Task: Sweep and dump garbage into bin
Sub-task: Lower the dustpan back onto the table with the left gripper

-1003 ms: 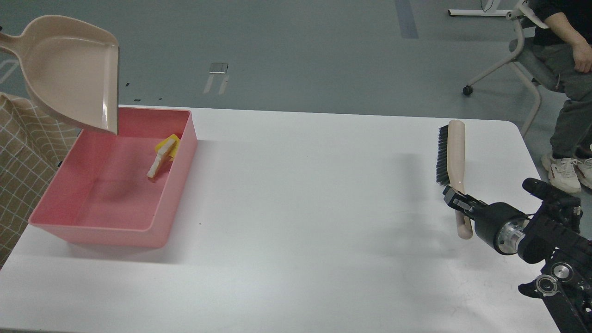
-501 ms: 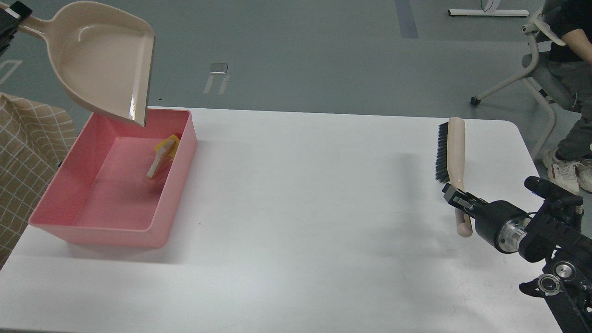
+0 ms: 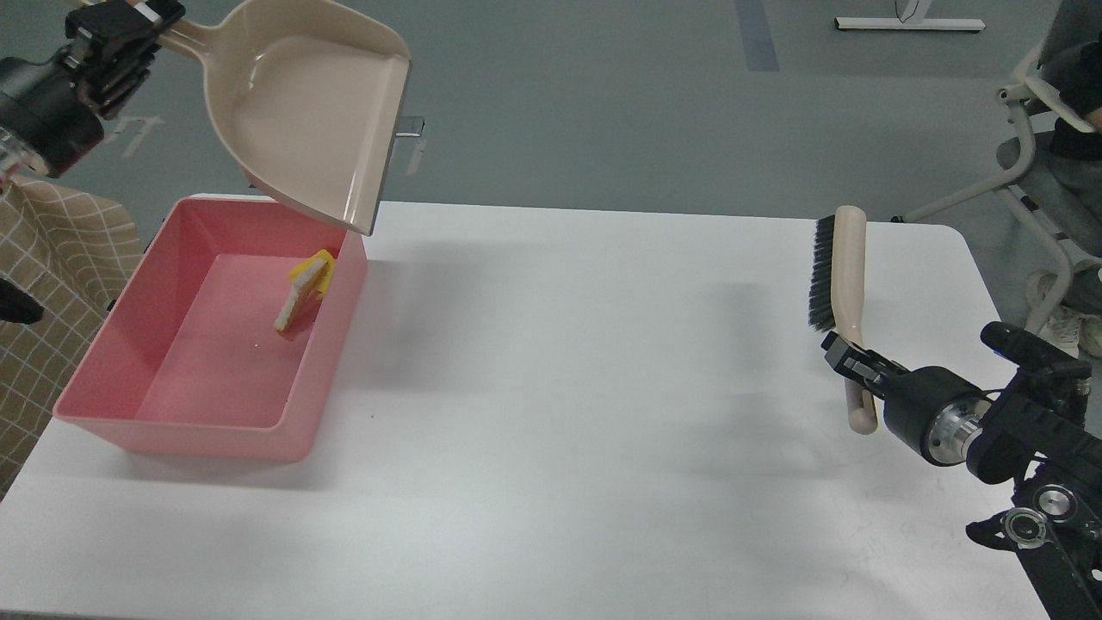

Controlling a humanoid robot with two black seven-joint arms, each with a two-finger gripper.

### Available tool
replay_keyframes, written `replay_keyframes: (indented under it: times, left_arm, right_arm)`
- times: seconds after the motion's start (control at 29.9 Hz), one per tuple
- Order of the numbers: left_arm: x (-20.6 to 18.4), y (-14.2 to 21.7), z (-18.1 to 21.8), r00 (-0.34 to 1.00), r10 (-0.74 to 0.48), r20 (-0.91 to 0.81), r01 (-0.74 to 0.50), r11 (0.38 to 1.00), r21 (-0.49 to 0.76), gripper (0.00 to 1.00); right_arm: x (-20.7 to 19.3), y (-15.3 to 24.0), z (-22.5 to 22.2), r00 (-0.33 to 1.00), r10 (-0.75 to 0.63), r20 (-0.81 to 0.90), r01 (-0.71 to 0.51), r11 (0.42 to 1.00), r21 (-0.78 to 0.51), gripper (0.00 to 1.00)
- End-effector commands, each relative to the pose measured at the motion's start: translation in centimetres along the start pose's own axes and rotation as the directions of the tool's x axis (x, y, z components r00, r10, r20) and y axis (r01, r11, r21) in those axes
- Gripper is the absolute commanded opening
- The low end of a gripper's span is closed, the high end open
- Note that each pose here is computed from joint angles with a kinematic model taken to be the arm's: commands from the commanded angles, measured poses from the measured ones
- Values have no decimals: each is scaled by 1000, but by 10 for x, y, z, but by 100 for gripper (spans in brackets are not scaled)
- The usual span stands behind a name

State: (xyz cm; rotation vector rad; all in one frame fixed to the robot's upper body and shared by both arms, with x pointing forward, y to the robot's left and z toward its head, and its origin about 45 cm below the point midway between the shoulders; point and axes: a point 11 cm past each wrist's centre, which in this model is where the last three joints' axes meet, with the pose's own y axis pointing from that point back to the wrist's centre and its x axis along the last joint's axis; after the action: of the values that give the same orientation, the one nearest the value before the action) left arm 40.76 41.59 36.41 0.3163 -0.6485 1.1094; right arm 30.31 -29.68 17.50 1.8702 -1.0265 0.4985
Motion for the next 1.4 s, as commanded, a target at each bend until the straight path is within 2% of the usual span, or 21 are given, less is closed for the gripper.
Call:
replay_keyframes:
  times: [0.0,0.2,0.33,0.5,0.67,1.17,1.37]
  left_arm:
    - [-29,-13,20,997,-67,-25,65,995,-77,8]
    - [-72,-27,31,986,-148,-76,136,980,-145,8]
    - [-104,-32,23,976,-203,-77,191,972,-139,8]
    - [-162,-31,-1,956,-280,-83,275,959,-69,10]
    - [-197,-31,-15,952,-294,-88,296,955,6,11]
    - [-231,-54,-11,959,-236,-158,253,962,100,12]
    - [-249,-63,-6,947,-184,-262,225,965,136,14]
  right_arm:
    - [2,1,-1,1000,3,0,-3,1000,3,0]
    - [3,5,-4,1000,7,4,-7,1000,19,0]
    - [1,8,1,1000,-2,-5,2,1000,6,0]
    - [-5,11,6,1000,-18,-4,17,1000,-8,0]
    - [-7,10,7,1000,-23,-4,23,1000,-10,0]
    - [-5,10,11,1000,-23,-7,23,1000,-21,0]
    - [-4,10,11,1000,-22,-5,22,1000,-19,0]
